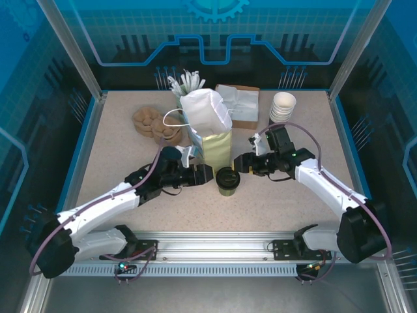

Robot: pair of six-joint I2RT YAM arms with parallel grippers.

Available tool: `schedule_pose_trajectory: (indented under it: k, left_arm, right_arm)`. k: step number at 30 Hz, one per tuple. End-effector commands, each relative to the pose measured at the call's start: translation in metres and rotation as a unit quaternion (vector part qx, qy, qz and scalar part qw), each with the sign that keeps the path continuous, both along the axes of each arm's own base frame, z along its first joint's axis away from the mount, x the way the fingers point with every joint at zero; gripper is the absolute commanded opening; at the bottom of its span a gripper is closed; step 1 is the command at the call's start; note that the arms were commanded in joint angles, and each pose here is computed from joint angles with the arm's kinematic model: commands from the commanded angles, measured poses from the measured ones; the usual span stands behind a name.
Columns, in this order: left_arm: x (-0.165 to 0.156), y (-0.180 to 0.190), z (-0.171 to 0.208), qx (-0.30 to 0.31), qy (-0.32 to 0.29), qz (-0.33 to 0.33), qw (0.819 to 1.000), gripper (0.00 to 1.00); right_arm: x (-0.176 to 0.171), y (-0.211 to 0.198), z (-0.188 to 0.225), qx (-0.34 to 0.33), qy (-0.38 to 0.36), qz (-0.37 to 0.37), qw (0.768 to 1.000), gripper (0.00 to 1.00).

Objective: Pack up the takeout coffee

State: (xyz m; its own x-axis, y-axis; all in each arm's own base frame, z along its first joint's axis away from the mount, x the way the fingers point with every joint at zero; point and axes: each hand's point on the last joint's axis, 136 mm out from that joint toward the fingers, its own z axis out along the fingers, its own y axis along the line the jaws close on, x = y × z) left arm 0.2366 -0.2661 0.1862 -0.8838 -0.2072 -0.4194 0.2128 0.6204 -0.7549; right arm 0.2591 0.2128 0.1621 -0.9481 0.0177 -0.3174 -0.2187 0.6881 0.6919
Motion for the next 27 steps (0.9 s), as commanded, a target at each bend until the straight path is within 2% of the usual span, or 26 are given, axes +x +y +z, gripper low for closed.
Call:
schedule_pose_trajectory:
  k: [1,12,22,27]
  left_arm:
    - [0.002,0.013,0.023,0.015,-0.033,0.008,0.999,0.59]
    - [0.0,0.061,0.047,0.057,-0.076,0.058,0.994,0.71]
    - [0.007,0.113,0.046,0.118,-0.097,0.14,0.978,0.8]
    - [0.015,0.132,0.055,0.124,-0.111,0.18,0.97,0.84]
  right_arm:
    - [-0.01,-0.006,0.021,-0.022,-0.027,0.01,0.999,0.61]
    - [-0.031,-0.024,0.055,-0.075,-0.112,-0.002,0.991,0.6]
    - [-0.051,-0.019,0.077,-0.063,-0.167,0.015,0.984,0.58]
    - [-0.053,-0.014,0.094,-0.045,-0.191,0.022,0.98,0.52]
